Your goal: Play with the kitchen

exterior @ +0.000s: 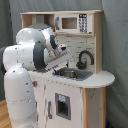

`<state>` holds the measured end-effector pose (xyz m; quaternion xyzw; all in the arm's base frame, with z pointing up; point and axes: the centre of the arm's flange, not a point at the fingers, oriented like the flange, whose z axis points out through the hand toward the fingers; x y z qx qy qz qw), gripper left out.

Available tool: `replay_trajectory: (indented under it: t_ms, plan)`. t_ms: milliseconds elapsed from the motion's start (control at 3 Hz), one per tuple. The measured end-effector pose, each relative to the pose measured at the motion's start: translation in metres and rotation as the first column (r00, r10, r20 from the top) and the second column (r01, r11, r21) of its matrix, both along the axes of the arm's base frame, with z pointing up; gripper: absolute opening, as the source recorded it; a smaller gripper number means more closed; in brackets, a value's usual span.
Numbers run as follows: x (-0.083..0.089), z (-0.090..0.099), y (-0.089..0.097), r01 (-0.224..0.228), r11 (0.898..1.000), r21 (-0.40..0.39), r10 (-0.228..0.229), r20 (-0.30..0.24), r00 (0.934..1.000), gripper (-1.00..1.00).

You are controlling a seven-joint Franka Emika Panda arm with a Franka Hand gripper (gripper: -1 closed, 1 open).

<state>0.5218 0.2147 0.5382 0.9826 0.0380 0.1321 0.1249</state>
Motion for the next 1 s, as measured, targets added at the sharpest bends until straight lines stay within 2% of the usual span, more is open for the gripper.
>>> replay_trajectory:
  t_ms: [333, 667, 1000]
  plan:
    - [0.01, -0.01, 0.0, 0.054, 0.996, 0.071, -0.055, 0.006, 0.9985, 1.0]
    - [0.02, -0.039, -0.015, 0.124, 0.985, 0.118, -0.116, -0.073, 0.9906, 1.0]
    - [0.028, -0.047, -0.019, 0.117, 0.983, 0.142, -0.103, -0.099, 0.9897, 1.0]
